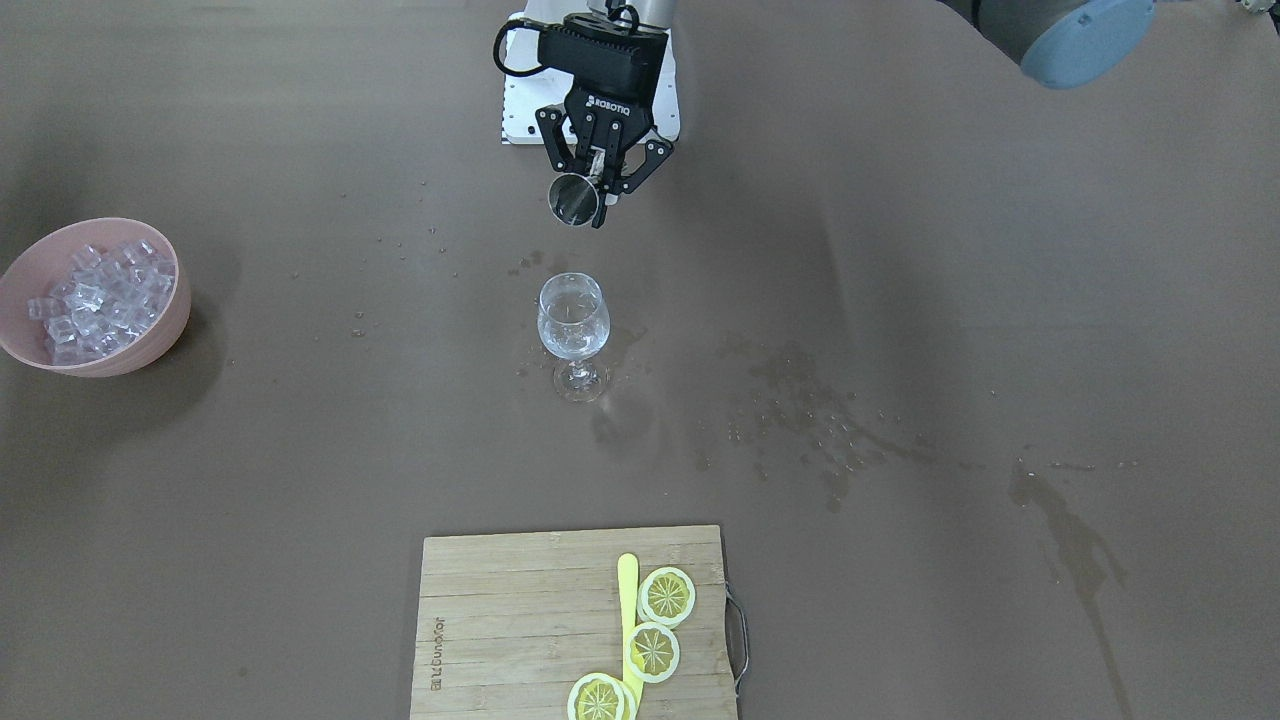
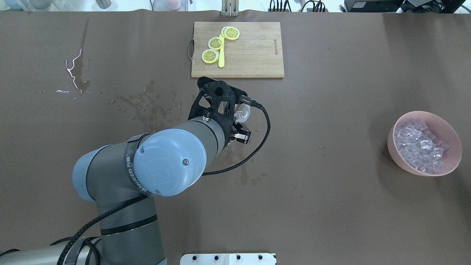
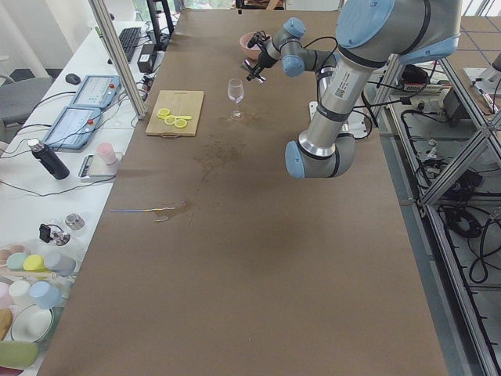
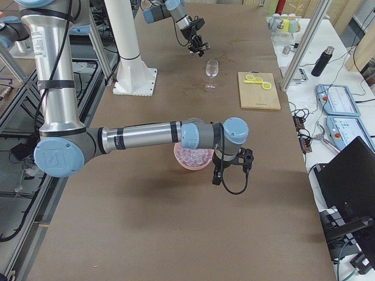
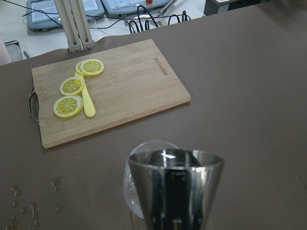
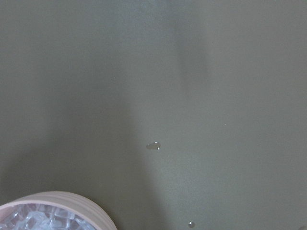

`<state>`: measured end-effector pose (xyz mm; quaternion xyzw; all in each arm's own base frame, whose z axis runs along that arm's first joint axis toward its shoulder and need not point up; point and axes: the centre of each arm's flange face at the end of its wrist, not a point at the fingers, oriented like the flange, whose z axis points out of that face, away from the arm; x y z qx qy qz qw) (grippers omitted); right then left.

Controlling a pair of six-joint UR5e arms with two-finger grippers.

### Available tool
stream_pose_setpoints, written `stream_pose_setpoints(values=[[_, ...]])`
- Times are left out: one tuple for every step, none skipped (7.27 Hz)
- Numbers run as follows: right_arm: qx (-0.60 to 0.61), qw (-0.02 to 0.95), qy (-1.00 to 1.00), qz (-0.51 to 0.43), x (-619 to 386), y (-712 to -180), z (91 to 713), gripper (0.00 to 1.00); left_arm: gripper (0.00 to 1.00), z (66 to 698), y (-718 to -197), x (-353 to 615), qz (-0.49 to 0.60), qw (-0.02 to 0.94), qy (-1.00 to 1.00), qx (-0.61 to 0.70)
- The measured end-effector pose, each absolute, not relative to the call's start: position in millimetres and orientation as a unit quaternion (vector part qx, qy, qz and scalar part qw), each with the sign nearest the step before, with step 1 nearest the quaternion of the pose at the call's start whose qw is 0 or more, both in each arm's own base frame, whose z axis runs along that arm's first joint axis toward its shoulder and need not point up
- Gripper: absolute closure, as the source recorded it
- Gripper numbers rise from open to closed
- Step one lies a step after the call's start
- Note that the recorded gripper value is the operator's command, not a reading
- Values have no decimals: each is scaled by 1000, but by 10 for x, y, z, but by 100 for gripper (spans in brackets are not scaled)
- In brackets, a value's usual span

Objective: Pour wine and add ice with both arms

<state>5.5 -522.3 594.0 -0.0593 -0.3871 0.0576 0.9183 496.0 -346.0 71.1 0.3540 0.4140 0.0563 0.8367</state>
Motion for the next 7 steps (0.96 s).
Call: stream_pose_setpoints(values=[[-59, 918, -387, 58, 55, -5223, 5941, 0, 100, 700, -3453, 4961, 65, 840, 411, 348], [-59, 918, -387, 58, 56, -5223, 5942, 0, 100, 673, -3456, 4956, 69, 844, 408, 342], [-60, 918, -387, 58, 56, -5224, 5942, 0, 100, 630, -3472, 4941, 71, 847, 404, 339], [-60, 918, -387, 58, 55, -5224, 5942, 0, 100, 585, -3490, 4924, 72, 850, 399, 337], [-60, 918, -387, 58, 55, -5223, 5942, 0, 100, 556, -3518, 4902, 75, 853, 395, 332], [-60, 918, -387, 58, 55, -5222, 5943, 0, 100, 538, -3570, 4868, 77, 856, 393, 327], [-60, 918, -387, 58, 55, -5220, 5946, 0, 100, 538, -3625, 4839, 77, 858, 392, 322]])
